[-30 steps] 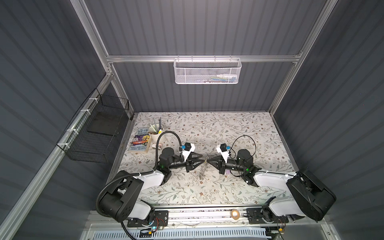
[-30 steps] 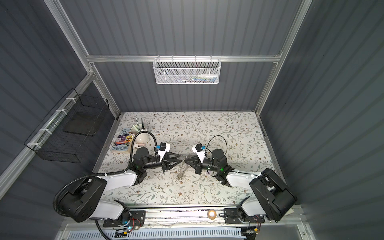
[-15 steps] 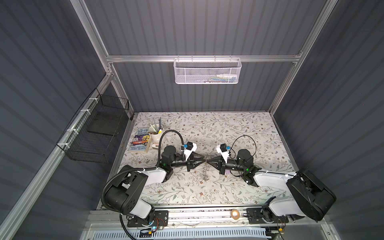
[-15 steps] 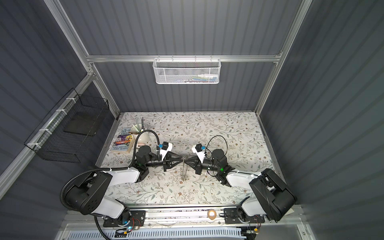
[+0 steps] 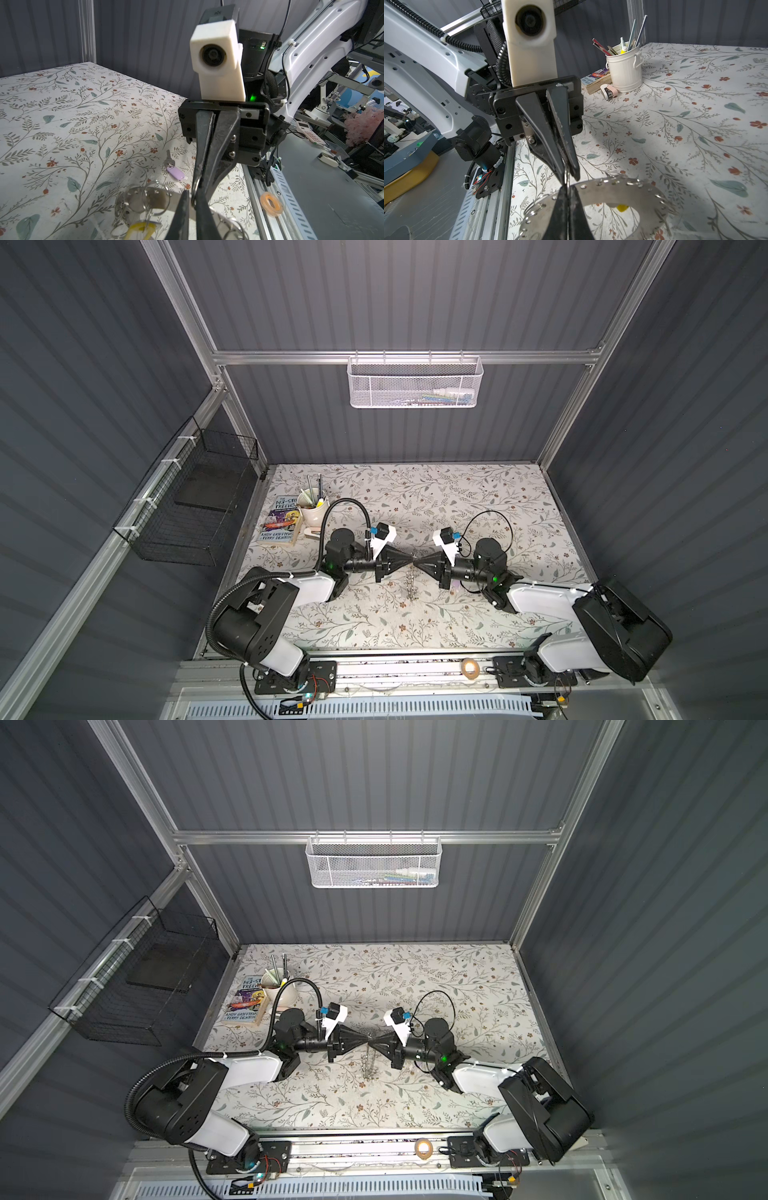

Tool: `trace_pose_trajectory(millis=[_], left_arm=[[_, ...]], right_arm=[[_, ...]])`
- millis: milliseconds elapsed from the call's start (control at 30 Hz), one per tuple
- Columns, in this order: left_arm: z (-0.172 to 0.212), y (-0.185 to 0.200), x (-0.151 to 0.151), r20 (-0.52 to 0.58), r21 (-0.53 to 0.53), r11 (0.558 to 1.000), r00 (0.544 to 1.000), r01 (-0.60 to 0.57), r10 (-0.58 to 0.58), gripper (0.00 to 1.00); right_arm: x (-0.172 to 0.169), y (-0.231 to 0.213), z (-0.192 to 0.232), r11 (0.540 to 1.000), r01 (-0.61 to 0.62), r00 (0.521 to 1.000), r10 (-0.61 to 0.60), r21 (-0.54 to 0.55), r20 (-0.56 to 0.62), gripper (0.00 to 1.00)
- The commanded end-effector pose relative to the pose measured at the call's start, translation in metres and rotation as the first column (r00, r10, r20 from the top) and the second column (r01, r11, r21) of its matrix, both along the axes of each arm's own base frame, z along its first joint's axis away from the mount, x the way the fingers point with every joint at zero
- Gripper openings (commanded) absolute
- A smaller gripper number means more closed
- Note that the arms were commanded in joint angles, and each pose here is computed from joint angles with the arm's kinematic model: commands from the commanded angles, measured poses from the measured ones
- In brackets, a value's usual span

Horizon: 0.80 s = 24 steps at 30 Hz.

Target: Put the keys on the keyring

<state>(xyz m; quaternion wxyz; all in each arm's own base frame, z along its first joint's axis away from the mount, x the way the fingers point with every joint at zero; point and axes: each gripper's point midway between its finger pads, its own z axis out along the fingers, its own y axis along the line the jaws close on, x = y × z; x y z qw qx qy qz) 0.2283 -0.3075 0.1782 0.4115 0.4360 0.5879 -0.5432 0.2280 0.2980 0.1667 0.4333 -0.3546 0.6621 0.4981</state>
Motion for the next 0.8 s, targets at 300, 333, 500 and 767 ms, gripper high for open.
trace_pose_trajectory(millis=[300,333,500,767], left_arm=[[0.001,-0.002,0.009,0.021,0.058,0.997,0.999,-0.041,0.039,0.0],[0.001,-0.002,0.011,0.039,0.078,0.995,0.998,-0.056,0.053,0.0],[0.004,-0.003,0.014,0.069,0.152,0.986,0.996,-0.066,0.056,0.0],[0.0,-0.006,0.012,0.067,0.326,0.945,0.998,-0.016,-0.006,0.0]], right_arm=[[0.003,-0.003,0.012,0.999,0.027,0.999,-0.028,0.018,0.041,0.1],[0.007,-0.005,0.011,0.999,0.052,0.998,-0.053,0.01,0.039,0.21],[0.019,-0.022,0.016,0.989,0.145,0.988,-0.147,0.023,0.054,0.41],[0.028,-0.048,0.031,0.96,0.273,0.957,-0.278,0.062,0.081,0.51]])
